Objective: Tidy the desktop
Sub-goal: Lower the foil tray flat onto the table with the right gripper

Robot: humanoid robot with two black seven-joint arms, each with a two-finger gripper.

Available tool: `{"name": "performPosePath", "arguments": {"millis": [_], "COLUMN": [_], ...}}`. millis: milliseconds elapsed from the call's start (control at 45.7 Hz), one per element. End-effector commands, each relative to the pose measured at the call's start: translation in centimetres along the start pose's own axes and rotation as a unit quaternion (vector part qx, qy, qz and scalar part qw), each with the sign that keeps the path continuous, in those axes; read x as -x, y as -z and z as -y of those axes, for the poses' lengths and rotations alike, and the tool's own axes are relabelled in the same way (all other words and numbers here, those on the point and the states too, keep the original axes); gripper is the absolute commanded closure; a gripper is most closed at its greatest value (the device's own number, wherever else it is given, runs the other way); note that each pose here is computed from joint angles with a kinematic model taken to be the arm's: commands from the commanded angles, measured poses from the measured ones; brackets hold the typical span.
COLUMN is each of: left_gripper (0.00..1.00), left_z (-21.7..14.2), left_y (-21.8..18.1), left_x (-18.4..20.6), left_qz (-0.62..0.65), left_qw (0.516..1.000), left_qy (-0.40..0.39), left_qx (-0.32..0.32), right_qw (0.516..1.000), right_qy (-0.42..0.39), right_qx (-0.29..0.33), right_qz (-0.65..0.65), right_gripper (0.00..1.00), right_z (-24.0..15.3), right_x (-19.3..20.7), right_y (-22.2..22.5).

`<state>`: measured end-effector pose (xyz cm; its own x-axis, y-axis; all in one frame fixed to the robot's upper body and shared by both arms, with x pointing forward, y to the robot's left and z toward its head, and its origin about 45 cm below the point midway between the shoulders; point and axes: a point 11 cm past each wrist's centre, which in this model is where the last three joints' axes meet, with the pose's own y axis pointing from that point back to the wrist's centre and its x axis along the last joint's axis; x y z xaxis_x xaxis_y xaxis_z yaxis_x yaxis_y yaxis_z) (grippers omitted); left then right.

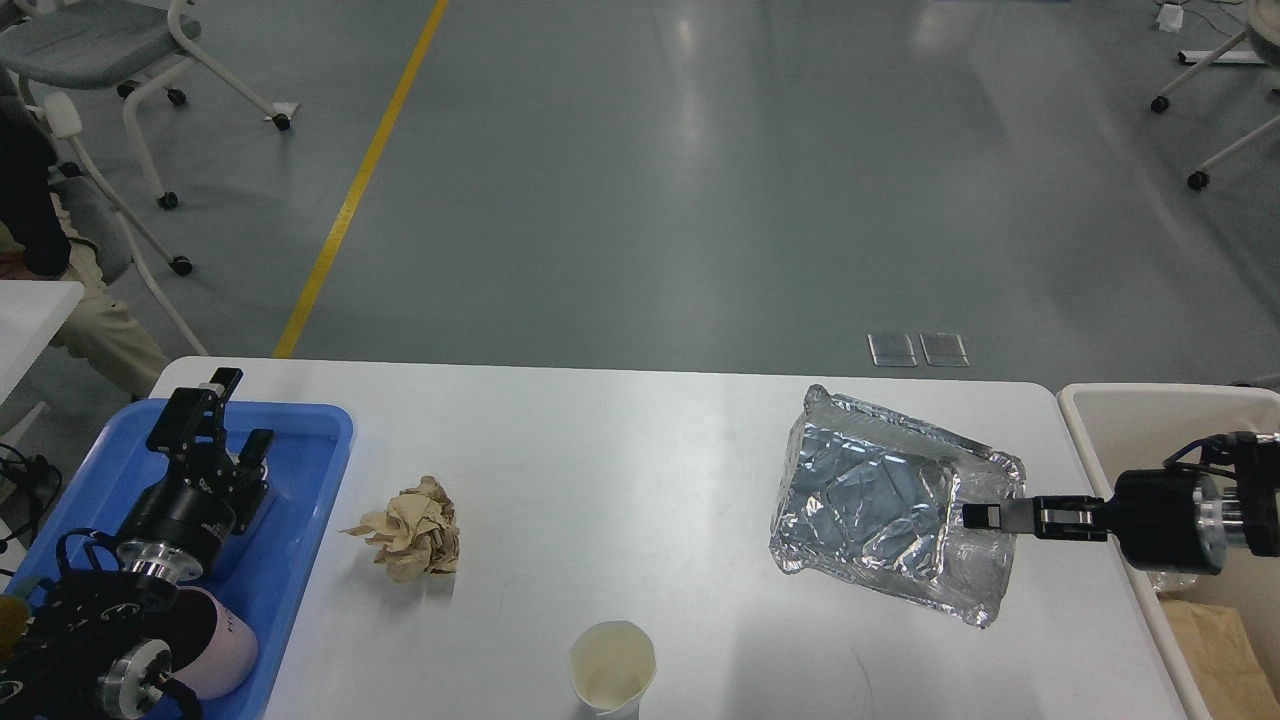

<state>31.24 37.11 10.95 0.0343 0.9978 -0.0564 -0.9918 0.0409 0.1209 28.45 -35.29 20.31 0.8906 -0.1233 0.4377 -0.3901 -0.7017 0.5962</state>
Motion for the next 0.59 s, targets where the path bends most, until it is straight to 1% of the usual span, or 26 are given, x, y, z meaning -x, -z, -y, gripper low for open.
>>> {"name": "performPosePath", "arguments": {"millis": [0, 262, 438, 569], "left_gripper": [0.04, 0.04, 0.04, 0.04], "left_z": [-0.1, -0.1, -0.1, -0.1], "left_y": [0.1, 0.0, 0.0, 0.1], "left_x": [0.0, -0.2, -0.2, -0.1], "left_qz": [-0.001, -0.001, -0.001, -0.002], "left_qw": [1.000, 1.000, 1.000, 1.000], "left_qy": [0.000, -0.003, -0.003, -0.003], "left_qx": [0.000, 0.002, 0.002, 0.002], "right_qw": [0.999, 0.998, 0.997, 0.997], "right_qy": [-0.012, -0.028, -0.030, -0.019], "right_qx": [-0.040, -0.053, -0.048, -0.038], "right_qz": [-0.006, 0.004, 0.058, 0.068], "right_gripper": [1.00, 1.00, 1.00, 1.00], "right_z": [-0.1, -0.1, 0.1, -0.1], "right_x": [-0.5, -1.1, 0.0, 0.8], "right_y": [1.1, 1.5, 0.7, 0.1]}}
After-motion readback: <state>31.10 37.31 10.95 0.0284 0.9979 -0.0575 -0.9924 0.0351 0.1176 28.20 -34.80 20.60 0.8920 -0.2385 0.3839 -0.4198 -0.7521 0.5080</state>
